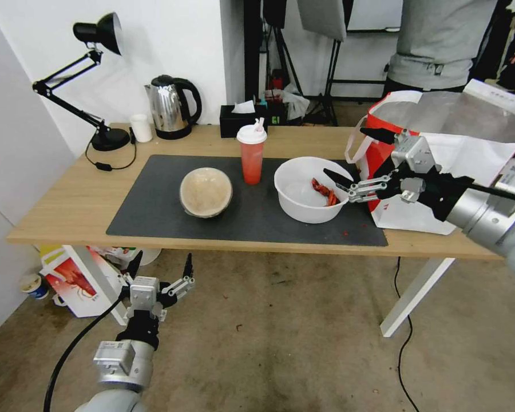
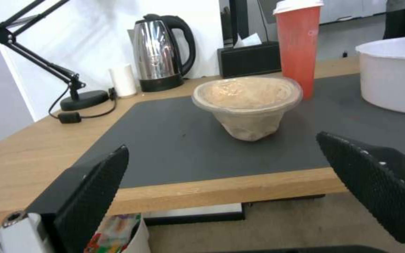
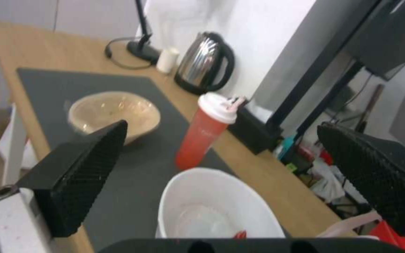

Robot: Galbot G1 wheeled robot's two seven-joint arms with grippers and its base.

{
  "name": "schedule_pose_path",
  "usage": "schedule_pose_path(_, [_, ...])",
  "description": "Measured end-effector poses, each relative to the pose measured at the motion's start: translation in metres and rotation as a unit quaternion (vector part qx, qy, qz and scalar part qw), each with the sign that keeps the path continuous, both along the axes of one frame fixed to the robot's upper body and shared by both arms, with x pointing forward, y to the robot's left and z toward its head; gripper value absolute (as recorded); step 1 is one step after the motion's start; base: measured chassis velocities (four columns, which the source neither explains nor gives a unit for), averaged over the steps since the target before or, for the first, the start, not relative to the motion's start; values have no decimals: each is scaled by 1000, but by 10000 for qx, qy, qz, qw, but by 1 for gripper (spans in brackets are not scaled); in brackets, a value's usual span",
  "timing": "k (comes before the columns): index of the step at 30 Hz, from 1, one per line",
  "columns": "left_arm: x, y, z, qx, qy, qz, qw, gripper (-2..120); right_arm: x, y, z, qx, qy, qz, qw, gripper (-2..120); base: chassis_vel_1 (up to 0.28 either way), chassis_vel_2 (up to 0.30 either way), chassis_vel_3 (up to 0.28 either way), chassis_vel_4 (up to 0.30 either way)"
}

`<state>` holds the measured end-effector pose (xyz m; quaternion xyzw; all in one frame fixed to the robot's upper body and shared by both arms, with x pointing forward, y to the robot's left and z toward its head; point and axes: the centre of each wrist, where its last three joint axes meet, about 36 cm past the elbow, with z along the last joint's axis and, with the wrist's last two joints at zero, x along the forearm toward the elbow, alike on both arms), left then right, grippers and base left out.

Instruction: Pick up the trash from the table and place it into the takeout bag.

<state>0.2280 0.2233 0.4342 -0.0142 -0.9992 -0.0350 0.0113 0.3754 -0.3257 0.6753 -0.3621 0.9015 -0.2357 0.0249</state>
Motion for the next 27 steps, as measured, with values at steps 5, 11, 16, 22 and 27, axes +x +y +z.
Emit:
schedule_pose_path(5, [0,0,0,1,0,0,10000,100,2,1,23,-277,326,107,9990,100,0,0,0,0])
schedule_pose_path(11, [0,0,0,1,0,0,10000,100,6,4,49,-657,703,224,9951,100,0,0,0,0])
schedule_pose_path(16, [0,0,0,0,0,0,10000,100,13,4,61,-1013,975,384,9893,100,0,0,0,0])
schedule_pose_path(22, [0,0,0,1,0,0,10000,100,19,6,68,-1287,1133,391,9844,100,0,0,0,0])
schedule_pose_path(27, [0,0,0,1,0,1,10000,100,25,8,68,-1519,1258,388,9796,100,0,0,0,0])
